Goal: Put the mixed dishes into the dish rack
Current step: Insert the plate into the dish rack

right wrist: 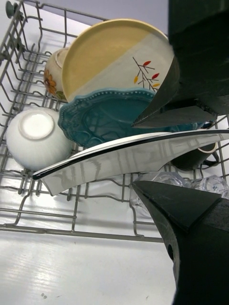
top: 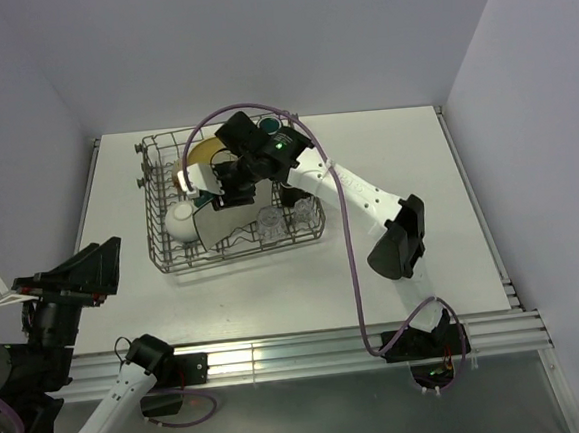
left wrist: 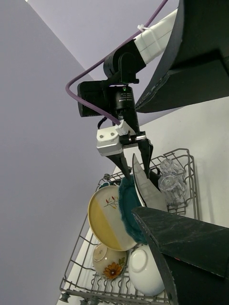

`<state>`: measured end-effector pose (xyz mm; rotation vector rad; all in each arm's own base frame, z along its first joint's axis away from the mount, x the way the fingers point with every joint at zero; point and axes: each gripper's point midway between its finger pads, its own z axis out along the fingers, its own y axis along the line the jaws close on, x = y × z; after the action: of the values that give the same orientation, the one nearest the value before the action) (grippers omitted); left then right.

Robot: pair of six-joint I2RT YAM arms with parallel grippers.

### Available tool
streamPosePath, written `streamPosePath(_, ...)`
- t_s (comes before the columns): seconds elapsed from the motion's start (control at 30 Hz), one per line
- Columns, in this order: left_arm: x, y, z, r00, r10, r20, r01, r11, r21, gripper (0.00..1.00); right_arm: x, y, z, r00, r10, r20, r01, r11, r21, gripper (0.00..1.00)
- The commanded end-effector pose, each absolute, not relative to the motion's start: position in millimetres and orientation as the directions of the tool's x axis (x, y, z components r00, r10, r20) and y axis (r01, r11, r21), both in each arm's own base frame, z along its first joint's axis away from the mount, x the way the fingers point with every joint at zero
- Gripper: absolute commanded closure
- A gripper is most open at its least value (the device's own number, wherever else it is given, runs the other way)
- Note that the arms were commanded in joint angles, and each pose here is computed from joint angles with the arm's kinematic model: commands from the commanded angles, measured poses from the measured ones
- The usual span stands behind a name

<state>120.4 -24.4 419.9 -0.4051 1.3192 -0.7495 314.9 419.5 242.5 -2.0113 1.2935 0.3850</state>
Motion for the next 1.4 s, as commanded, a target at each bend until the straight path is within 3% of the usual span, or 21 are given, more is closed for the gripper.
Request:
streamPosePath(0.0,114.5,-24.9,429.8,0.076,-0.714,-0.696,0.298,0.682,-0.668,0.14,310.8,418.3,295.0,0.495,-0.599,-0.629,-0.856,-0.211,-0.473,0.44)
streamPosePath(0.2,114.9,-25.6,428.7,0.07,-0.715,-0.696,0.296,0.681,-0.67,0.14,309.1,418.6,303.0,0.497,-0.583,-0.643,-0.855,-0.201,-0.479,0.44)
streamPosePath(0.5,129.2,-34.3,413.6,0.015,-0.686,-0.728,0.247,0.708,-0.662,0.1,316.7,408.0,358.2,0.427,-0.52,-0.74,-0.88,-0.051,-0.472,0.41)
streamPosePath(0.6,136.4,-41.5,407.8,-0.014,-0.672,-0.741,0.241,0.717,-0.655,0.09,322.9,389.2,376.2,0.331,-0.481,-0.812,-0.916,0.044,-0.4,0.37)
streamPosePath(0.67,141.4,-46.8,403.6,-0.035,-0.661,-0.749,0.238,0.723,-0.649,0.08,329.1,367.0,393.5,0.235,-0.435,-0.869,-0.937,0.135,-0.321,0.28)
streamPosePath(0.77,148.1,-52.5,398.8,-0.051,-0.651,-0.757,0.236,0.729,-0.643,0.03,333.0,339.8,404.3,0.102,-0.369,-0.924,-0.955,0.222,-0.194,0.28)
streamPosePath(0.8,150.6,-53.9,396.3,-0.055,-0.647,-0.76,0.232,0.732,-0.64,0.01,351.0,319.7,397.3,0.036,-0.361,-0.932,-0.945,0.29,-0.149,0.24)
streamPosePath(0.83,152.3,-54.8,395.9,-0.056,-0.646,-0.762,0.231,0.734,-0.639,0.01,355.2,307.9,397.3,-0.051,-0.328,-0.943,-0.933,0.352,-0.072,0.13)
streamPosePath(0.97,163.1,-59.8,380.0,-0.098,-0.619,-0.78,0.189,0.758,-0.625,0.01,377.3,236.2,388.9,-0.237,-0.247,-0.94,-0.807,0.588,0.049,0.04)
streamPosePath(1.1,173.6,-65.8,352.3,-0.165,-0.598,-0.784,0.129,0.775,-0.618,0.01,391.5,167.1,346.3,-0.447,-0.113,-0.888,-0.613,0.762,0.211,0.02)
streamPosePath(1.2,176.5,-69.4,339.4,-0.196,-0.592,-0.782,0.113,0.778,-0.618,0.01,397.6,118.0,323.6,-0.497,-0.03,-0.867,-0.443,0.868,0.224,0.0)
streamPosePath(1.37,172.6,-63.7,335.0,-0.187,-0.606,-0.773,0.094,0.772,-0.628,0.01,389.0,68.4,308.1,-0.495,0.024,-0.869,-0.3,0.933,0.197,0.0)
